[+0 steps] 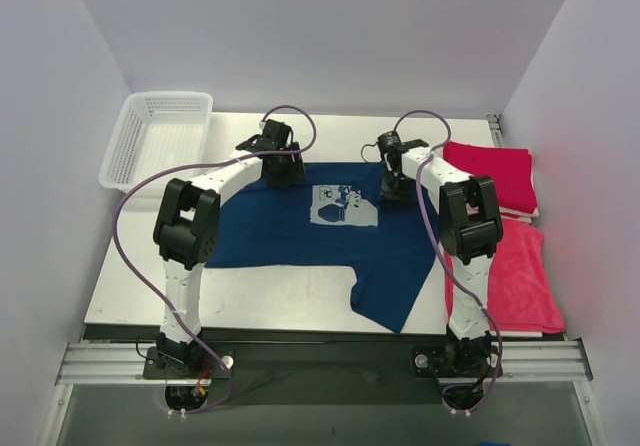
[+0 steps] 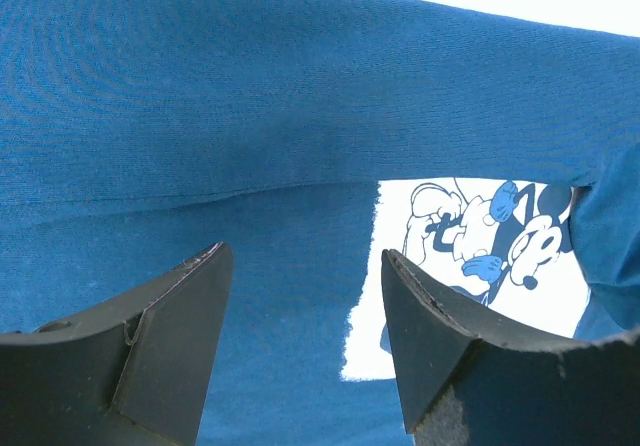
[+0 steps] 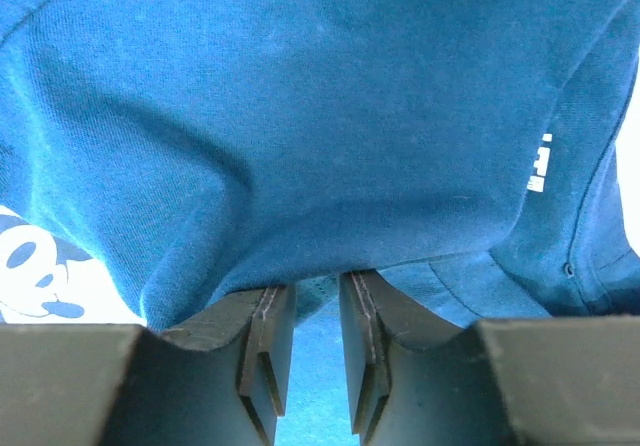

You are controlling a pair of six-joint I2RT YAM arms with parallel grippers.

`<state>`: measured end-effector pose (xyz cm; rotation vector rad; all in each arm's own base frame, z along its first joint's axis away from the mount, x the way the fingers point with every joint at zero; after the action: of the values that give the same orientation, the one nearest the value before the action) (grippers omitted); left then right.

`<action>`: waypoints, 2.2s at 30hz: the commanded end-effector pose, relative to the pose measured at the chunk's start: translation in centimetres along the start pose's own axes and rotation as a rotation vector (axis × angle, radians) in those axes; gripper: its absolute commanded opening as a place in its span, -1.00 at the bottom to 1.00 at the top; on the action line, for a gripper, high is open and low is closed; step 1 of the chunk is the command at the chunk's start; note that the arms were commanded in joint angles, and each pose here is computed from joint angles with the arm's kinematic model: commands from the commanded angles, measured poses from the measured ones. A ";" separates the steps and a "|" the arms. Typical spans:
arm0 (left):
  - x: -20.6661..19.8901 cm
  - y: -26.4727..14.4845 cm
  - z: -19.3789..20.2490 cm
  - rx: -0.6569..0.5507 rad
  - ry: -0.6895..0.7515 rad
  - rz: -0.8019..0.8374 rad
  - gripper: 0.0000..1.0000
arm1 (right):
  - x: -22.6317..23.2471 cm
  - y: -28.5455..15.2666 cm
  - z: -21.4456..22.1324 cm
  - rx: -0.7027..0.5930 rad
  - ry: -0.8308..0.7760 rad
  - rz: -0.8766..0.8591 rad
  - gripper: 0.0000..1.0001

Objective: Fold and stack the t-shirts
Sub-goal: Fold the flattened tshirt in 1/3 of the way

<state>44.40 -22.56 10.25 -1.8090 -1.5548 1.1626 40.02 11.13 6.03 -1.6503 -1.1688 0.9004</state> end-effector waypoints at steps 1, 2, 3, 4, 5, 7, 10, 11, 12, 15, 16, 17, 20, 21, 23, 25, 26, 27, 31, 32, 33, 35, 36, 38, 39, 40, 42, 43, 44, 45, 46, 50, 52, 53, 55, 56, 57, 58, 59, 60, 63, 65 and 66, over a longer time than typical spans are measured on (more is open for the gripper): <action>-1.1 -0.6 -1.9 -0.051 0.003 0.038 0.43 | -0.1 0.9 0.1 0.024 0.012 0.018 -0.61; -1.1 -0.6 -1.9 -0.052 0.004 0.038 0.43 | 0.0 1.0 0.2 0.030 0.011 0.016 -0.90; -1.1 -0.6 -1.9 -0.052 0.006 0.038 0.43 | -0.1 1.1 0.2 0.033 0.010 0.018 -1.00; -1.1 -0.7 -2.0 -0.055 0.004 0.040 0.43 | -0.1 1.1 0.3 0.034 0.010 0.018 -1.00; -1.4 -0.7 -1.9 -0.042 0.003 0.059 0.43 | -0.3 1.0 0.4 0.034 0.010 0.025 -1.00; -1.5 -0.9 -2.0 -0.045 0.002 0.066 0.43 | -0.5 0.4 0.1 0.013 0.012 0.030 -1.00; -1.9 -1.0 -2.1 -0.046 -0.001 0.084 0.43 | -1.0 -1.2 -0.4 -0.032 0.024 0.038 -1.00; -2.0 -1.1 -2.1 -0.044 -0.003 0.092 0.43 | -1.2 -2.3 -0.8 -0.059 0.033 0.031 -1.00; -2.1 -1.2 -2.1 -0.046 -0.001 0.096 0.43 | -1.5 -2.6 -0.9 -0.070 0.032 0.038 -1.00; -2.7 -1.4 -2.1 -0.048 0.001 0.113 0.43 | -1.8 -4.3 -1.3 -0.112 0.042 0.029 -1.00; -2.8 -1.4 -2.1 -0.050 0.004 0.116 0.43 | -1.8 -4.7 -1.4 -0.118 0.041 0.021 -1.00; -2.8 -1.4 -2.2 -0.050 0.000 0.115 0.43 | -1.9 -4.9 -1.5 -0.119 0.038 0.011 -1.00; -3.0 -1.1 -1.9 -0.043 0.004 0.115 0.43 | -1.5 -5.1 -1.3 -0.103 0.030 -0.022 -0.81; -3.0 -1.2 -1.9 -0.042 0.004 0.114 0.43 | -1.4 -4.9 -1.1 -0.092 0.027 -0.027 -0.62; -2.9 -1.1 -1.7 -0.038 0.005 0.108 0.43 | -1.2 -4.5 -0.5 -0.068 0.026 -0.036 -0.42; -2.8 -1.1 -1.7 -0.040 0.007 0.105 0.43 | -1.2 -4.1 0.0 -0.052 0.029 -0.031 -0.34; -2.8 -1.1 -1.6 -0.039 0.008 0.103 0.43 | -1.3 -3.8 0.3 -0.040 0.026 -0.027 -0.34; -2.8 -1.0 -1.6 -0.038 0.007 0.102 0.43 | -1.4 -3.7 0.4 -0.035 0.026 -0.024 -0.34; -2.7 -0.8 -1.5 -0.033 0.007 0.101 0.43 | -1.6 -3.1 1.1 -0.014 0.026 -0.009 -0.35; -2.7 -0.8 -1.5 -0.033 0.008 0.099 0.43 | -1.7 -3.0 1.3 -0.011 0.031 -0.006 -0.38; -2.7 -0.8 -1.5 -0.033 0.007 0.099 0.43 | -1.8 -2.9 1.5 -0.005 0.031 0.000 -0.40; -2.7 -0.7 -1.4 -0.030 0.005 0.098 0.43 | -1.9 -2.6 1.6 -0.001 0.029 0.008 -0.44; -2.7 -0.7 -1.4 -0.031 0.005 0.100 0.43 | -1.9 -2.5 1.6 -0.001 0.028 0.015 -0.45; -2.6 -0.6 -1.3 -0.027 0.005 0.098 0.43 | -2.0 -2.2 1.6 0.001 0.029 0.026 -0.49; -2.6 -0.6 -1.3 -0.029 0.006 0.097 0.43 | -2.0 -2.0 1.6 0.003 0.028 0.029 -0.49; -2.6 -0.7 -1.4 -0.030 0.006 0.098 0.43 | -2.0 -1.9 1.4 0.001 0.030 0.030 -0.52; -2.5 -0.8 -1.4 -0.028 0.007 0.095 0.43 | -2.0 -1.5 1.5 0.011 0.032 0.034 -0.54; -2.6 -0.8 -1.4 -0.029 0.008 0.096 0.43 | -2.0 -1.4 1.5 0.013 0.030 0.034 -0.54; -2.6 -0.8 -1.4 -0.029 0.008 0.096 0.43 | -1.9 -1.1 1.5 0.017 0.029 0.038 -0.55; -2.5 -0.8 -1.4 -0.028 0.010 0.095 0.43 | -1.9 -0.9 1.5 0.022 0.029 0.038 -0.55; -2.5 -0.8 -1.3 -0.026 0.008 0.096 0.43 | -1.9 -0.9 1.5 0.023 0.032 0.039 -0.56; -2.4 -0.7 -1.2 -0.024 0.010 0.093 0.43 | -2.0 -0.3 1.6 0.040 0.035 0.040 -0.56; -2.4 -0.7 -1.2 -0.022 0.010 0.092 0.43 | -2.1 -0.1 1.6 0.046 0.038 0.041 -0.69; -2.4 -0.8 -1.2 -0.024 0.010 0.093 0.43 | -2.0 -0.2 1.7 0.044 0.042 0.040 -0.80; -2.5 -0.9 -1.2 -0.024 0.010 0.093 0.43 | -2.2 -0.6 1.7 0.036 0.046 0.044 -1.00; -2.5 -0.9 -1.3 -0.028 0.010 0.093 0.43 | -2.4 -1.1 1.4 0.021 0.051 0.041 -1.00; -2.5 -0.9 -1.3 -0.028 0.008 0.093 0.43 | -2.5 -1.4 1.3 0.011 0.052 0.045 -1.00; -2.5 -0.9 -1.4 -0.028 0.007 0.095 0.43 | -2.6 -2.1 1.1 -0.007 0.053 0.040 -1.00; -2.6 -0.9 -1.3 -0.029 0.006 0.097 0.43 | -2.7 -2.4 1.0 -0.013 0.055 0.039 -1.00; -2.7 -0.9 -1.4 -0.031 0.005 0.100 0.43 | -2.8 -2.7 0.9 -0.022 0.057 0.039 -1.00; -3.1 -1.0 -1.2 -0.029 0.002 0.117 0.43 | -3.0 -4.0 0.6 -0.050 0.063 0.028 -1.00; -3.4 -1.0 -1.1 -0.028 0.003 0.124 0.43 | -3.3 -5.1 0.4 -0.070 0.069 0.021 -1.00; -3.5 -1.1 -1.1 -0.030 0.003 0.129 0.43 | -3.3 -5.4 0.3 -0.077 0.071 0.018 -1.00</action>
<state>44.08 -24.13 11.01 -1.8659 -1.4870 1.1969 37.80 9.85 7.53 -1.6765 -1.1431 0.8607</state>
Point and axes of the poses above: each gripper's point midway between its finger pads, its own y axis out along the fingers, its own x axis along the line the jaws close on, z = x × y, the point moved 5 cm from there along -y, back along the fingers, and after that the axes turned 6 degrees about y, right-handed, at the moved point
